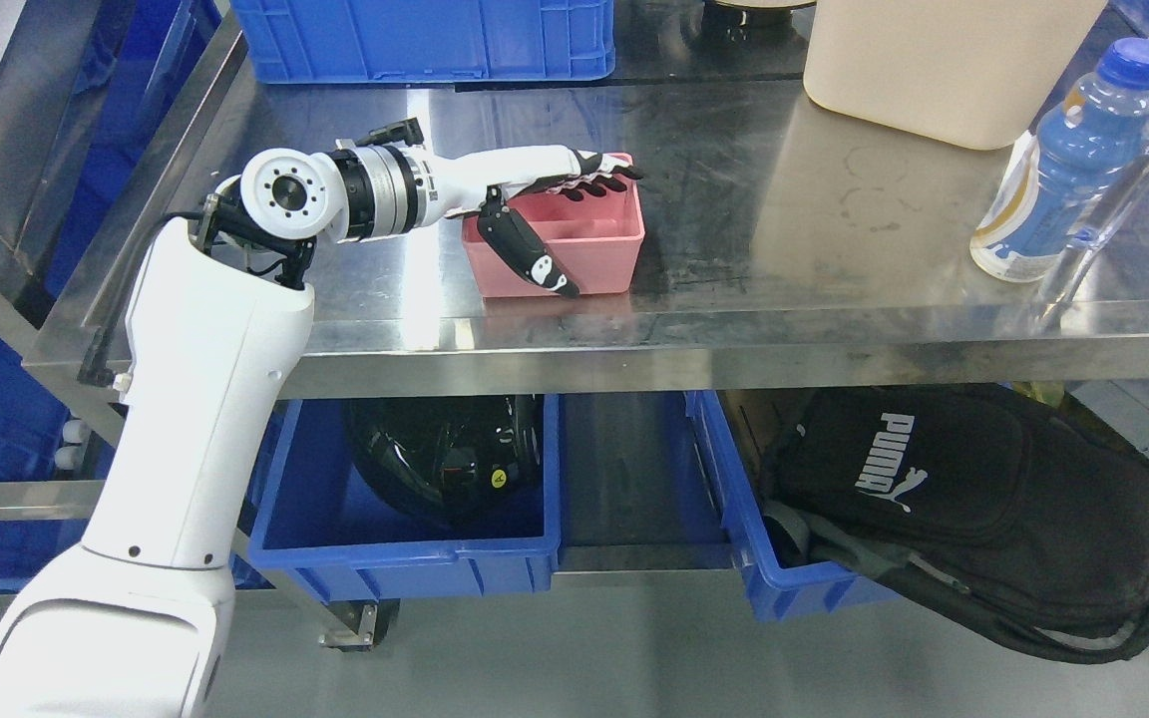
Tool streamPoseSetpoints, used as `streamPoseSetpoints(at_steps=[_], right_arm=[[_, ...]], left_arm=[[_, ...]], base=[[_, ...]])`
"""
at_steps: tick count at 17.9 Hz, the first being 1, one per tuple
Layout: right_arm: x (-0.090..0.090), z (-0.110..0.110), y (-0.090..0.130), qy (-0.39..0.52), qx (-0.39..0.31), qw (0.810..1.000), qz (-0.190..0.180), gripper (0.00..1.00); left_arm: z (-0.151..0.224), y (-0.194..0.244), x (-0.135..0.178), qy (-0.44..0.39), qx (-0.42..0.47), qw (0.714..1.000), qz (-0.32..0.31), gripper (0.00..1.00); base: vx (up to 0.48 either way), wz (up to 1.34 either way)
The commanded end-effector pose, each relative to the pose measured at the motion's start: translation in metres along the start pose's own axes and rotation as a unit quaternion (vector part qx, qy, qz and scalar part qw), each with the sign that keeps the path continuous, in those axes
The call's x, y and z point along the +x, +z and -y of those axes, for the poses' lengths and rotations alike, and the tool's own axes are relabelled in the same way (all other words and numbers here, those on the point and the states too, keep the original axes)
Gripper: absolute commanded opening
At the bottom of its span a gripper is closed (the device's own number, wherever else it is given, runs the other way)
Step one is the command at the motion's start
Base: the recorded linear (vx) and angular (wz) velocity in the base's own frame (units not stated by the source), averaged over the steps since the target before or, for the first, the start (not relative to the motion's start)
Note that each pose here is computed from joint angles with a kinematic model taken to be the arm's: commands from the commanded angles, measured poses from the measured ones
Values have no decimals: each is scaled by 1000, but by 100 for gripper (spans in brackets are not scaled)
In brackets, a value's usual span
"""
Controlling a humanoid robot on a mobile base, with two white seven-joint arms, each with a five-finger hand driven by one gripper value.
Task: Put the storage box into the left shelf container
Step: 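Lower the left hand fingers into the pink box's near wall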
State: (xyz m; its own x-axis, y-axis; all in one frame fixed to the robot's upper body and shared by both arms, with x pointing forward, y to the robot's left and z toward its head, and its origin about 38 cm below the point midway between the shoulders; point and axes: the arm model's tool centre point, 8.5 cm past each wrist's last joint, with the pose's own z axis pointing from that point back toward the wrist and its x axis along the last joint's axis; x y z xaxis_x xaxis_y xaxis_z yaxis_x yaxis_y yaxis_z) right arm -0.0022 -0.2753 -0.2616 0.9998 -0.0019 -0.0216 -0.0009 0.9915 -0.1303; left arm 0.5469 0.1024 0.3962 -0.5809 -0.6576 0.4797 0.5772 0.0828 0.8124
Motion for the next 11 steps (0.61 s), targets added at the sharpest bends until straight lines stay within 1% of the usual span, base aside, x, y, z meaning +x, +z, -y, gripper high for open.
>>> streamPoseSetpoints(at_steps=[1, 8, 11], right_arm=[[0, 11, -1, -2, -9, 1000, 4, 100], [0, 11, -1, -2, -9, 1000, 4, 100], [0, 11, -1, -2, -9, 1000, 4, 100]], left_arm=[[20, -23, -17, 21, -66, 997, -33, 82], [-21, -3, 5, 17, -15, 1000, -3, 85], [-29, 5, 14, 8, -1, 1000, 7, 85]], base=[[0, 0], [0, 0], [0, 0]])
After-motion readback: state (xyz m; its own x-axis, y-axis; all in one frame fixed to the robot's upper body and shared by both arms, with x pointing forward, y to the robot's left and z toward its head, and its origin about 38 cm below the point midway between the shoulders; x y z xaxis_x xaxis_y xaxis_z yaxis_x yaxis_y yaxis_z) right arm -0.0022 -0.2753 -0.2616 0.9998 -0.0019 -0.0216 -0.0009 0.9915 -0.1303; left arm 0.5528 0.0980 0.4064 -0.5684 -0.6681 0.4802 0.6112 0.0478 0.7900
